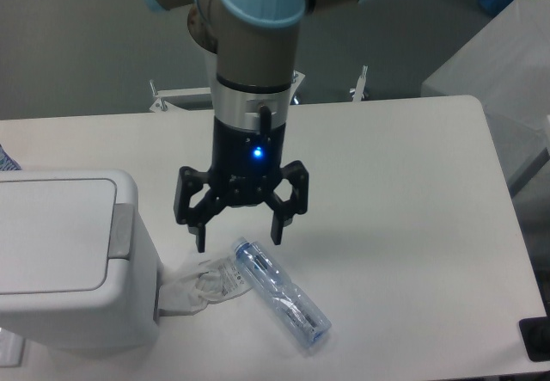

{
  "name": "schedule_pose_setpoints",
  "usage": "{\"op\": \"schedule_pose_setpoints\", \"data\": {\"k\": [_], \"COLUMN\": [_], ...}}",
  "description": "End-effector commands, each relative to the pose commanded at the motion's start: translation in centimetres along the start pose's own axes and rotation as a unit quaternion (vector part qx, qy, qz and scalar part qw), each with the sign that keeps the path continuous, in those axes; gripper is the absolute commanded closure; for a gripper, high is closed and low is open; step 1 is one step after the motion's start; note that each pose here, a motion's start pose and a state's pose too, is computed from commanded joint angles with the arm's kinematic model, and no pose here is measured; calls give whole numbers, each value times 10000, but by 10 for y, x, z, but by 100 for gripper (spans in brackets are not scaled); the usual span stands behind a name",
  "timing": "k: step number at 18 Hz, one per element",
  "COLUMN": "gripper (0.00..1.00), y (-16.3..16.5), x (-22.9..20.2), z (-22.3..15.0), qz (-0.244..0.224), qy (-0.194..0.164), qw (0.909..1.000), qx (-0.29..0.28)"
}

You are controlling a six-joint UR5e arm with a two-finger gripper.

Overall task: Open the trash can
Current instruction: 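Lower the gripper onto the trash can lid edge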

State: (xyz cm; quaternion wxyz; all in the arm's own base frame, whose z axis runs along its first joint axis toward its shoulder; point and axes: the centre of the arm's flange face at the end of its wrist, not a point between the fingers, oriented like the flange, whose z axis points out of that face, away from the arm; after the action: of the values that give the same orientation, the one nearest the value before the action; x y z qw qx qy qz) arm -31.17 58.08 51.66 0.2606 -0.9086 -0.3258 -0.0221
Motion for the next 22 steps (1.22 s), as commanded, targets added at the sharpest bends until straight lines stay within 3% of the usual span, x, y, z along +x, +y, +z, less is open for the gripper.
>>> {"op": "schedule_pose_setpoints", "data": {"k": [22], "gripper": [0], "y": [30], "x": [41], "z": [24], "qz": [20], "qy": [142], "qw": [9994], "qx": [-320]}}
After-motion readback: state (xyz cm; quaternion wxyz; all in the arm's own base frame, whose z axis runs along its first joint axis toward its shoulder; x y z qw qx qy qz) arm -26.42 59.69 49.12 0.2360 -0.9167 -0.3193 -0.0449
